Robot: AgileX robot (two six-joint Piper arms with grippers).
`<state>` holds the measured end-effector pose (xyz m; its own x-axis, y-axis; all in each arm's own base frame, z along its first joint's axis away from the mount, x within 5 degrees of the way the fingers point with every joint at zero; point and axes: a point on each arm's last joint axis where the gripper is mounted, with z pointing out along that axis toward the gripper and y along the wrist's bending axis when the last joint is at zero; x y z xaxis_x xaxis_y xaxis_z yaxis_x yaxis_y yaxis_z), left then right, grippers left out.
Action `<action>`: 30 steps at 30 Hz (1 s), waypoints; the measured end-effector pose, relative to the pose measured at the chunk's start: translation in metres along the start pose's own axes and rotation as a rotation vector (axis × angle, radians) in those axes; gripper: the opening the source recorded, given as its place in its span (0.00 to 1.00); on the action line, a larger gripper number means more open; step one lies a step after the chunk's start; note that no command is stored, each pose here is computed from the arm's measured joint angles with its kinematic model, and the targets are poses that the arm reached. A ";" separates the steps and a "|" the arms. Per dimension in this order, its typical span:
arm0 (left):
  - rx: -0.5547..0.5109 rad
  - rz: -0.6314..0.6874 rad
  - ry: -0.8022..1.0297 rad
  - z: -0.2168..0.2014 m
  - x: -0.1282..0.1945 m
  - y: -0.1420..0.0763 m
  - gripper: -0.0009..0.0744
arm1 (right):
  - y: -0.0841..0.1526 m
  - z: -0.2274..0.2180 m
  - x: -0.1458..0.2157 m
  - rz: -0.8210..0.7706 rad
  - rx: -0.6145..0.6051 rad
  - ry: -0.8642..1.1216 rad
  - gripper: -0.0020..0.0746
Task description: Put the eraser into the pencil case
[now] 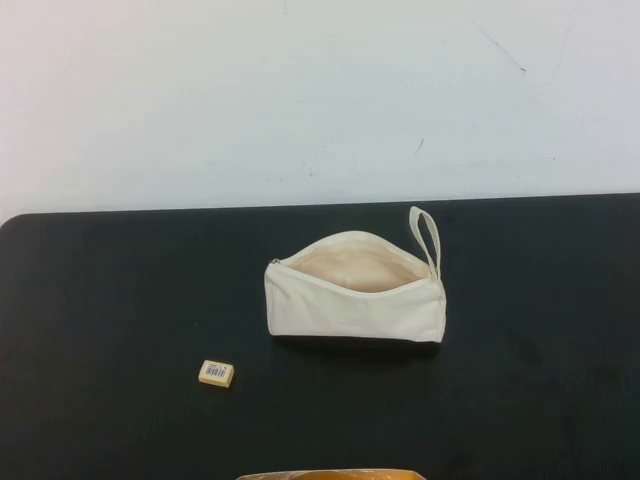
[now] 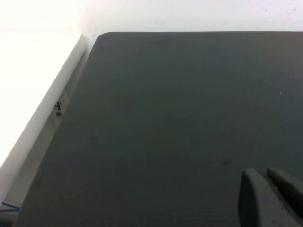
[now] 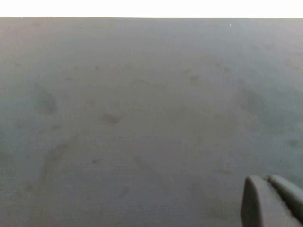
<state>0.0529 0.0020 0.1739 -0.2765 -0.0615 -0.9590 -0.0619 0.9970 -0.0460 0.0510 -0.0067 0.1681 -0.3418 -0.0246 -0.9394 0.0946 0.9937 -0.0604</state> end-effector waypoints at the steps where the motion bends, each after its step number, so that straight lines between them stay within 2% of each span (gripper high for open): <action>1: 0.000 0.000 0.000 0.000 0.000 0.000 0.01 | 0.000 0.000 0.000 0.000 0.000 0.000 0.02; 30: -0.005 0.013 0.000 0.000 0.000 0.000 0.01 | 0.000 0.000 0.000 0.000 0.000 0.000 0.02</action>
<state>0.0529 0.0024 0.1739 -0.2774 -0.0483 -0.9595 -0.0630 0.9975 -0.0320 0.0510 -0.0067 0.1681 -0.3418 -0.0246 -0.9394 0.0946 0.9937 -0.0604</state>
